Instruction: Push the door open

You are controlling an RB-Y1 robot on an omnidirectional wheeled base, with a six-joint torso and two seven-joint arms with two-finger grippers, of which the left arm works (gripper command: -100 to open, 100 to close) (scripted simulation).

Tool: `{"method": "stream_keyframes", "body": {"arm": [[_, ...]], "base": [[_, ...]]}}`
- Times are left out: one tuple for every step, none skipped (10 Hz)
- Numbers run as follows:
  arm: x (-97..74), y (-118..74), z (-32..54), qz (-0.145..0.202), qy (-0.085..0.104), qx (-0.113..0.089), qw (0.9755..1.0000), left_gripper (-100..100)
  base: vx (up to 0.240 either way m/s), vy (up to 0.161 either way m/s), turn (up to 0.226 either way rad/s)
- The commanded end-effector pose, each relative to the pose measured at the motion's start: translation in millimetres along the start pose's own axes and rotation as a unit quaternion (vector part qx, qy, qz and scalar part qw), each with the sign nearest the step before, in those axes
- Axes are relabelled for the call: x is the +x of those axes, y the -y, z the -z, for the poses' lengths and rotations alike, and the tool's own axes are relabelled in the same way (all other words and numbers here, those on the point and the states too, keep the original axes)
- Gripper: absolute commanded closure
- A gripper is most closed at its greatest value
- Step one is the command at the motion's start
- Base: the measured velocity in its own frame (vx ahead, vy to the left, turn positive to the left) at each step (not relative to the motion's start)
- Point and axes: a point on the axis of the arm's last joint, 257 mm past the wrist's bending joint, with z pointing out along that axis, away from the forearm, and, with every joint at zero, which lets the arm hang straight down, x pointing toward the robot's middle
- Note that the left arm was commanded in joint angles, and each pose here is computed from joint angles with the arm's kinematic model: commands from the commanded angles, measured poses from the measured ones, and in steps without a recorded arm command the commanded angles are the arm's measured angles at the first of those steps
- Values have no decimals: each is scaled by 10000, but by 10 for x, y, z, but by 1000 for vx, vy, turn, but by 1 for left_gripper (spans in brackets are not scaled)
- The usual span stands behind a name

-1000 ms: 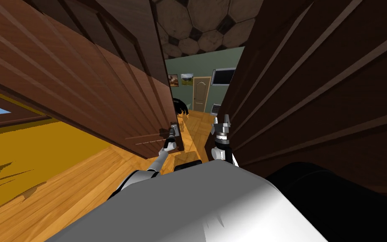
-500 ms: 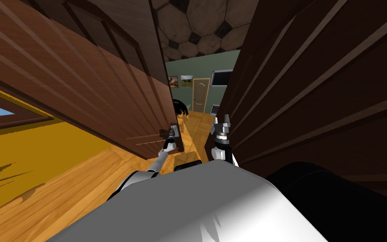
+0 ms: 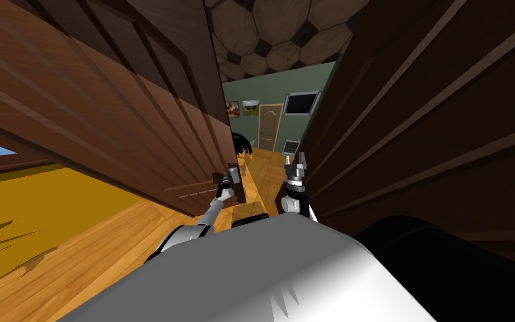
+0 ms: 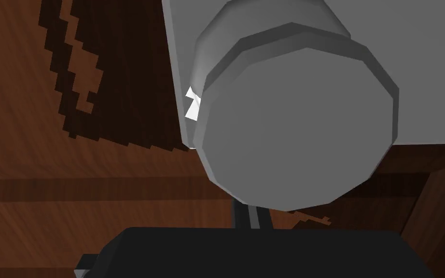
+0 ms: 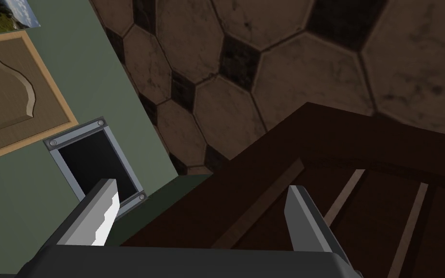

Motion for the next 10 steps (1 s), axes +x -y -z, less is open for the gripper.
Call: {"method": "stream_keyframes", "body": {"arm": [[-52, 14, -19, -78, 1, 16, 10000, -100], [-52, 17, -21, -88, -3, 18, 10000, -100], [-41, 21, -23, -99, -16, 19, 9999, -100], [-10, 23, -21, -96, -36, 17, 9999, -100], [76, 24, -11, -63, -81, 7, 9999, -100], [204, 24, 10, 3, -140, -10, 9999, -100], [305, 23, 28, 62, -184, -24, 9998, -100], [460, 25, 59, 158, -249, -47, 9996, -100], [547, 26, 78, 215, -284, -60, 9993, -100], [478, 18, 55, 162, -265, -62, 9995, -100]], "base": [[-46, 3, 43], [-198, 24, 27], [-203, 16, 19], [-223, 30, 28], [-252, 12, 29], [-276, -38, 39], [-236, -41, 26], [-221, -54, 8], [-177, -69, 5], [-69, -33, -2]]}}
